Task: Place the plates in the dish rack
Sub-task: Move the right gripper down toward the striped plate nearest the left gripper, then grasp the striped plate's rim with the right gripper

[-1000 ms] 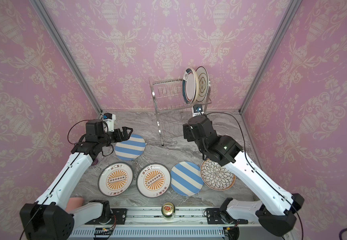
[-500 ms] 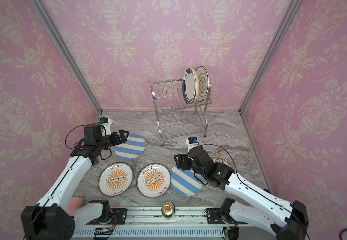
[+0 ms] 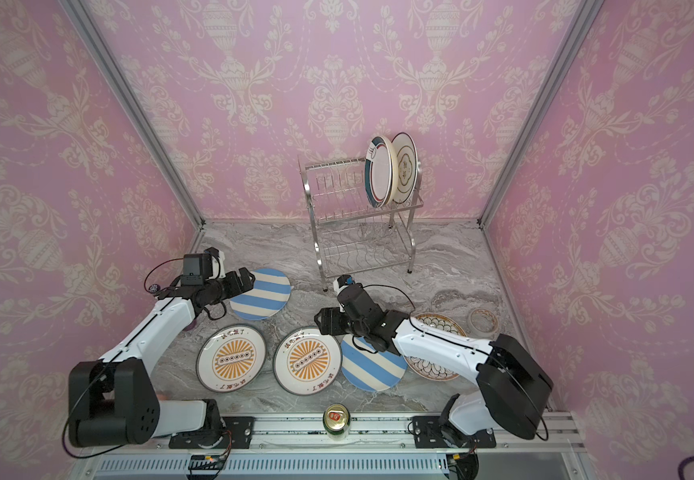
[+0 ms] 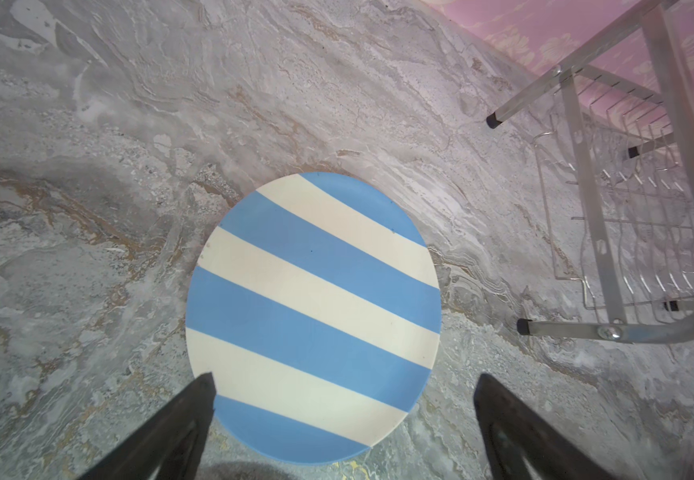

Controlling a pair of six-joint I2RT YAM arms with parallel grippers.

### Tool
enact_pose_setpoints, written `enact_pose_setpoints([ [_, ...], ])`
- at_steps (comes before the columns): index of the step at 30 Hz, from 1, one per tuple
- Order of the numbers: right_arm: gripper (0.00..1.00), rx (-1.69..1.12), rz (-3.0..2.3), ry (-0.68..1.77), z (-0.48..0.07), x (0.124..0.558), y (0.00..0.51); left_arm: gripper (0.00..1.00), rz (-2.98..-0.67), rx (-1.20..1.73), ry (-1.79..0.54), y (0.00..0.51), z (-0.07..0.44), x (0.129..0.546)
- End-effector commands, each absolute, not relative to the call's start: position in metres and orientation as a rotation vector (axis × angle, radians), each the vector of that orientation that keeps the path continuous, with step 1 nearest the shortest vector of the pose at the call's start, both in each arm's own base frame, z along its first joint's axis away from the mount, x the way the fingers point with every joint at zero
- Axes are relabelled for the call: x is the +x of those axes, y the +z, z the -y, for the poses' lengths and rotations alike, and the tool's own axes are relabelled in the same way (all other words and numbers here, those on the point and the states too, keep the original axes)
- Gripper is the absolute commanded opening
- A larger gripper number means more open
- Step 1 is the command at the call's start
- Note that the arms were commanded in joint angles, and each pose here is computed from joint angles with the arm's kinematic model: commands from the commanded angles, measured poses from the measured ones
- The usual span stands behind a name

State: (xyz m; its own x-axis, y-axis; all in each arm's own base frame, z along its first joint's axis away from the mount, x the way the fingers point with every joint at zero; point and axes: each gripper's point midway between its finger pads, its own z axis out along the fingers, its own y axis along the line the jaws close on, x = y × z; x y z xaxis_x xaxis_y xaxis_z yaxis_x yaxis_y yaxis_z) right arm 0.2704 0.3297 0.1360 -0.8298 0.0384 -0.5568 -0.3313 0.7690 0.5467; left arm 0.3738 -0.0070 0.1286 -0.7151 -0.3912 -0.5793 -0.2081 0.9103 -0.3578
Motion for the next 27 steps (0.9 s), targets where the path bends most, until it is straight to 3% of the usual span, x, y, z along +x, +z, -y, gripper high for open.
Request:
enact_pose_setpoints([
  [1, 0.78, -0.239, -2.373, 1.048, -0.373, 0.275, 0.146, 0.99, -2.368, -0.470, -0.277, 0.116, -0.006, 0.383],
  [13, 0.78, -0.048, -2.363, 1.066, -0.443, 0.315, 0.113, 0.99, -2.370, -0.478, -0.176, 0.104, -0.021, 0.408],
  [27, 0.78, -0.045, -2.388, 1.005, -0.463, 0.335, 0.090, 0.99, -2.369, -0.460, -0.269, 0.089, -0.013, 0.423],
])
